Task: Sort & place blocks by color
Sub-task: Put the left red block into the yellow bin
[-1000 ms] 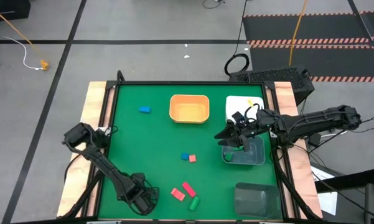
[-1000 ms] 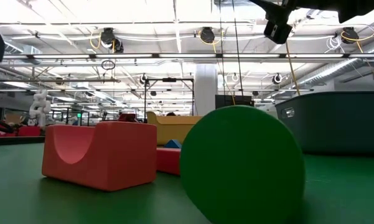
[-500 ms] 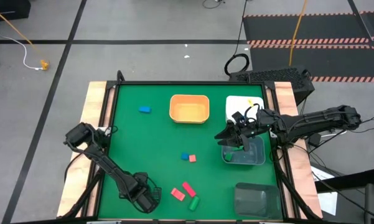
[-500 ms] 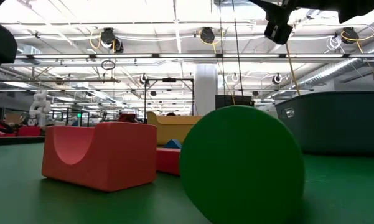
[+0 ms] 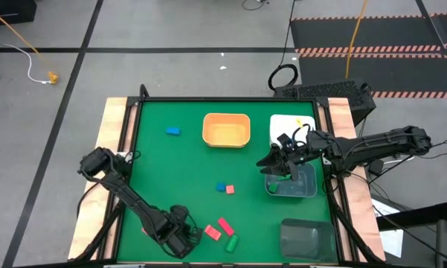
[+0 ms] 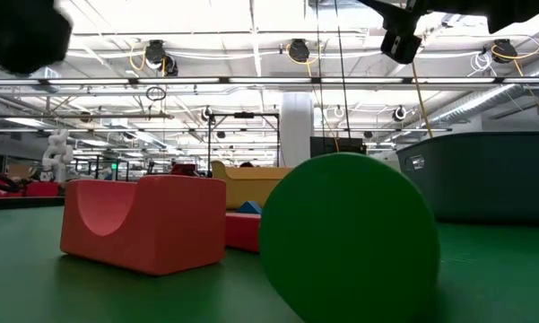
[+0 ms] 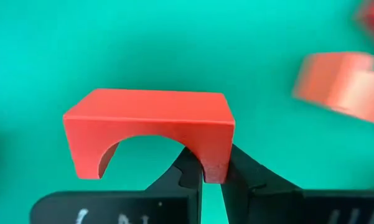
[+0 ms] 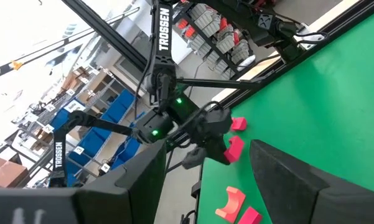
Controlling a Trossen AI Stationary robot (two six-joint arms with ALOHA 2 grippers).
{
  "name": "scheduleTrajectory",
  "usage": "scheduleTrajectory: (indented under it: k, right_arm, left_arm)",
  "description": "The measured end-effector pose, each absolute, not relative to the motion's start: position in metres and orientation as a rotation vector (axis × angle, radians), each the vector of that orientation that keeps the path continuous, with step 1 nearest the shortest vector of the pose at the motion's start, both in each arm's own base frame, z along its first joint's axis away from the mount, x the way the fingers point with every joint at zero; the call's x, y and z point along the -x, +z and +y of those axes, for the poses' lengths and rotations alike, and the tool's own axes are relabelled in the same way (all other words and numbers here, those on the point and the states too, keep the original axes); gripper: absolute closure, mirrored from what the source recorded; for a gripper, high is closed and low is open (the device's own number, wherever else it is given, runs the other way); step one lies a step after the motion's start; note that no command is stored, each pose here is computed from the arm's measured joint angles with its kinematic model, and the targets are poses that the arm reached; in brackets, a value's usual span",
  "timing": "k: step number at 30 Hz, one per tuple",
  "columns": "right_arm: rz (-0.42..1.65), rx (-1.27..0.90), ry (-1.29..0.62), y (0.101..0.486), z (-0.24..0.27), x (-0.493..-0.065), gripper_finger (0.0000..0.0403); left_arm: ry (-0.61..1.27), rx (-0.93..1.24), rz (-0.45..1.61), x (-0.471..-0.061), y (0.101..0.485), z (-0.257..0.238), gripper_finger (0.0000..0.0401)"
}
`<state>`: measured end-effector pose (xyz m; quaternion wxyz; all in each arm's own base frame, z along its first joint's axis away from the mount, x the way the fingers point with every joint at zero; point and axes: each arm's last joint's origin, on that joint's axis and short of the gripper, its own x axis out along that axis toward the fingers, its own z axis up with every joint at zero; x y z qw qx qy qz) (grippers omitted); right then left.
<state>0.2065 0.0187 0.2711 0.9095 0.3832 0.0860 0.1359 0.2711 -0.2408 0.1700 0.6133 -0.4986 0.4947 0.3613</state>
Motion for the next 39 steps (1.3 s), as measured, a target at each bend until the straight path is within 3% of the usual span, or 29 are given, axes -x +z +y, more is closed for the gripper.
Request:
scheduleTrajectory:
  k: [7,24,30,39]
  right_arm:
    - [0.177,-0.79,0.28,0.271,0.019,-0.207,0.0181]
    - [0.176,-0.798,0.274,0.271,0.018,-0.207,0.0181]
    - [0.173,-0.798,0.268,0.271,0.018,-0.207,0.0181]
    - [0.112,-0.771,0.083,0.269,0.009,-0.208,0.0181]
  left_arm:
    - [0.721,1.011,0.942,-0.305,0.196,-0.222,0.0371]
    - [0.398,0.64,0.758,-0.398,0.24,-0.114,0.0371]
    - [0.296,0.492,0.691,-0.41,0.254,-0.085,0.0371]
    - [0.16,0.234,0.693,-0.409,0.271,-0.055,0.0371]
